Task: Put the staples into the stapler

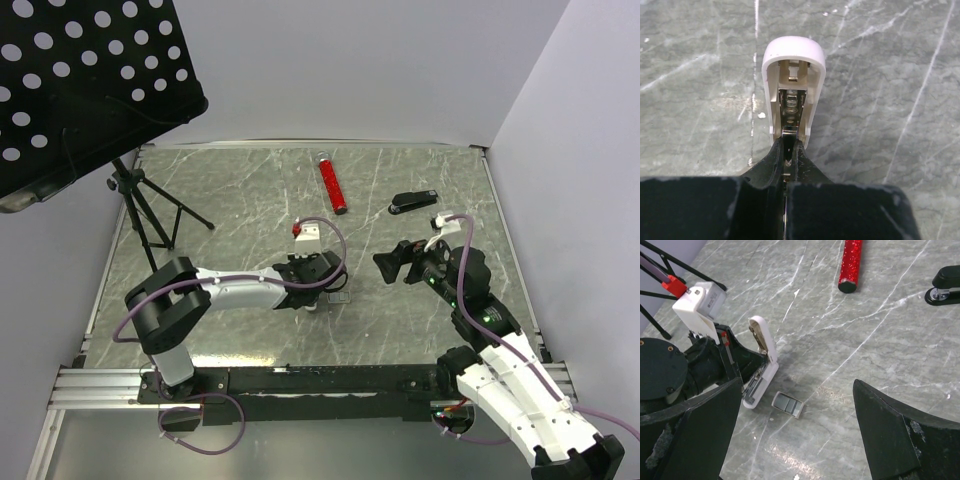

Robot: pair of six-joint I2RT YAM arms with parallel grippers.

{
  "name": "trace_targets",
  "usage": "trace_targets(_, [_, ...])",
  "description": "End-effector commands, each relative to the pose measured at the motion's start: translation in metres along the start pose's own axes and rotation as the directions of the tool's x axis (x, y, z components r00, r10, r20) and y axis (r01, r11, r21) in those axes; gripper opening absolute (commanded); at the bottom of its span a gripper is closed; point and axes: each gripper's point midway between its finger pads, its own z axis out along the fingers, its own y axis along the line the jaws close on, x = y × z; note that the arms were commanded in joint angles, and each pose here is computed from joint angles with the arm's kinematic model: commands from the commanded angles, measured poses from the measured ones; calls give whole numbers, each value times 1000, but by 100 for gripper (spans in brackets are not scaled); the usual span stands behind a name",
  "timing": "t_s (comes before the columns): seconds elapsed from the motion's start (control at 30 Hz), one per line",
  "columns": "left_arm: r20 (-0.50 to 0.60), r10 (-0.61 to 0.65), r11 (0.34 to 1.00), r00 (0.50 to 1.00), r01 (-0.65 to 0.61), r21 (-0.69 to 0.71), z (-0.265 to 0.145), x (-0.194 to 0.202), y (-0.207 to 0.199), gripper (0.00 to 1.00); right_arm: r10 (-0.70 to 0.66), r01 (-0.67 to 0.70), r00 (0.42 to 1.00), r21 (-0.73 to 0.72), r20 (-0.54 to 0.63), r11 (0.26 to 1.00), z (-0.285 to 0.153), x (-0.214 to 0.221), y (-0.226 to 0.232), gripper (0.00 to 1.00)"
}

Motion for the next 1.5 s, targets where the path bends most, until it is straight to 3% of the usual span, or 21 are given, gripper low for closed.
trace_targets(0.0, [80, -61, 998, 995, 64, -28, -6, -24, 3, 1, 2, -1, 999, -25, 36, 1000, 0, -7, 5, 98])
trace_targets(0.13, [103, -28, 990, 994, 41, -132, -8, -32, 32, 1, -2, 3, 999, -31, 35, 1000, 0, -8, 6, 98])
trace_targets(0.3, [130, -72, 970, 989, 100, -223, -13, -41, 80, 1, -7, 8, 999, -33, 41, 999, 0, -9, 7, 98])
trace_targets(0.47, [174, -131, 960, 976, 169, -223, -26, -60, 111, 1, -3, 4, 999, -43, 41, 999, 1, -8, 8, 98])
trace_targets(0.73, [172, -234, 962, 957, 254, -103, -31, -81, 84, 1, 0, 2, 999, -55, 38, 998, 3, -9, 11, 98])
trace_targets(1.03, [64, -219, 970, 974, 224, -98, -6, -39, 32, 1, -7, 8, 1000, -46, 28, 999, 5, -8, 10, 98])
trace_targets(1.47, [30, -242, 956, 970, 243, -162, 11, -1, 30, 2, -18, 19, 1000, -44, 22, 999, 6, -6, 8, 98])
